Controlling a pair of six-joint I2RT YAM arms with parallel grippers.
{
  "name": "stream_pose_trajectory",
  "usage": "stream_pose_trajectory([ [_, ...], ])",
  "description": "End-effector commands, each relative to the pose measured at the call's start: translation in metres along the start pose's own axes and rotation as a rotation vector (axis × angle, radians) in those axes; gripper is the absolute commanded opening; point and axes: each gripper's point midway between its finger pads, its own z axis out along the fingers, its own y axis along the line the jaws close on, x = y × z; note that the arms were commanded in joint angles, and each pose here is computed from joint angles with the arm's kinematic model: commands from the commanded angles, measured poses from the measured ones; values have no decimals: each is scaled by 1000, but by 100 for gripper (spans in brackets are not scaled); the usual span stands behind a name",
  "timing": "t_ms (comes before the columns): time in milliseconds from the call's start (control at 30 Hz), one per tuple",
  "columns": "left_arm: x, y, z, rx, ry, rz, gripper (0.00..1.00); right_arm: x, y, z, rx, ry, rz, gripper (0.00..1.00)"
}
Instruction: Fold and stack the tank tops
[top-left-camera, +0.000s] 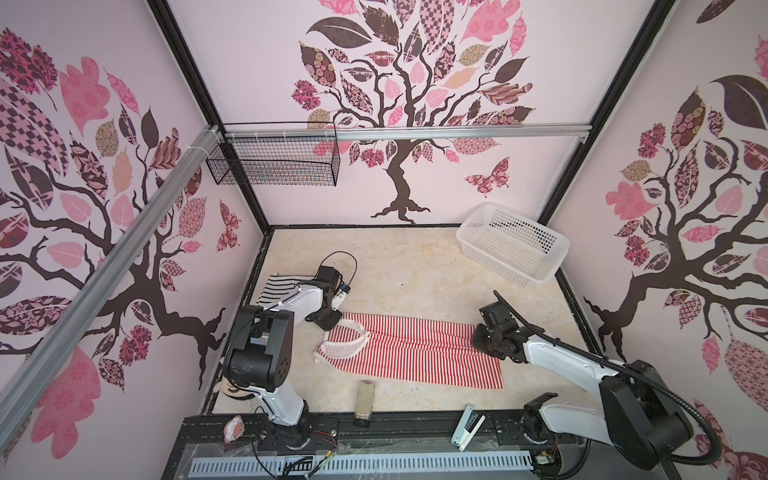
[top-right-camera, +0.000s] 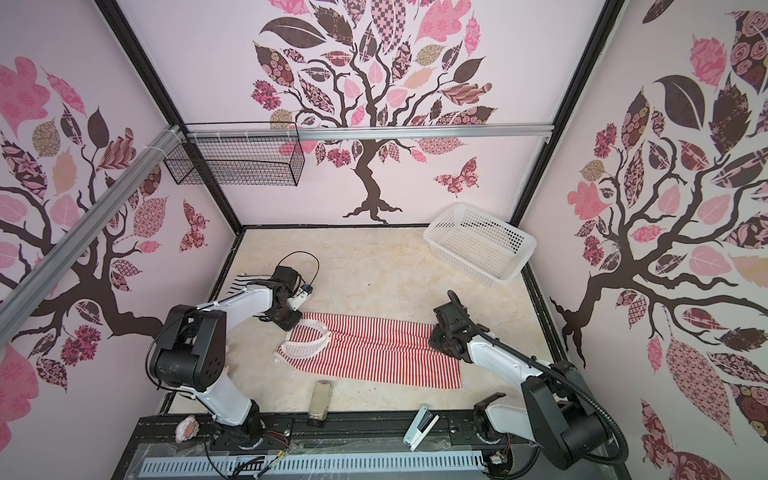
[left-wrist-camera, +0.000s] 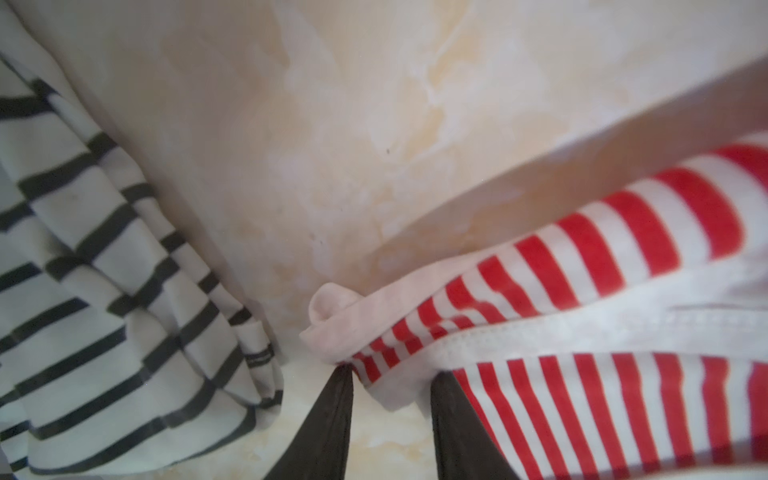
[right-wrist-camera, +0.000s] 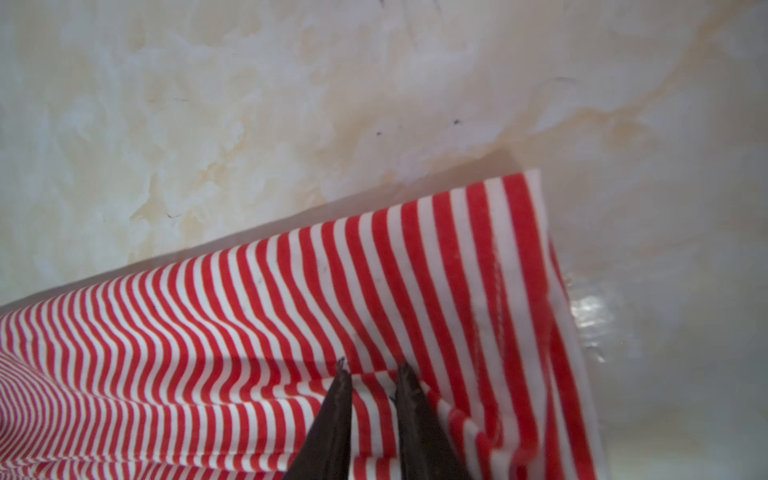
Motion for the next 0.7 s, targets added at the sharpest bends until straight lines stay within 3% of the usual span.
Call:
stream_pose_trajectory([
  [0, -32, 8, 5, -11, -33, 14, 36, 24, -49, -1, 180, 71, 14, 24],
  [133, -66, 12, 9, -34, -29, 43, 35, 21, -37, -8, 123, 69, 11, 24],
  [267, -81, 14, -8, -40, -74, 39, 35, 12, -15, -21, 26, 50, -7, 27],
  [467, -55, 4, -39, -15, -90, 38, 36, -3, 2, -38, -26, 6, -38, 32],
  [667, -35, -21, -69, 23, -137, 32, 37, 0, 0, -27, -4, 33, -63, 33],
])
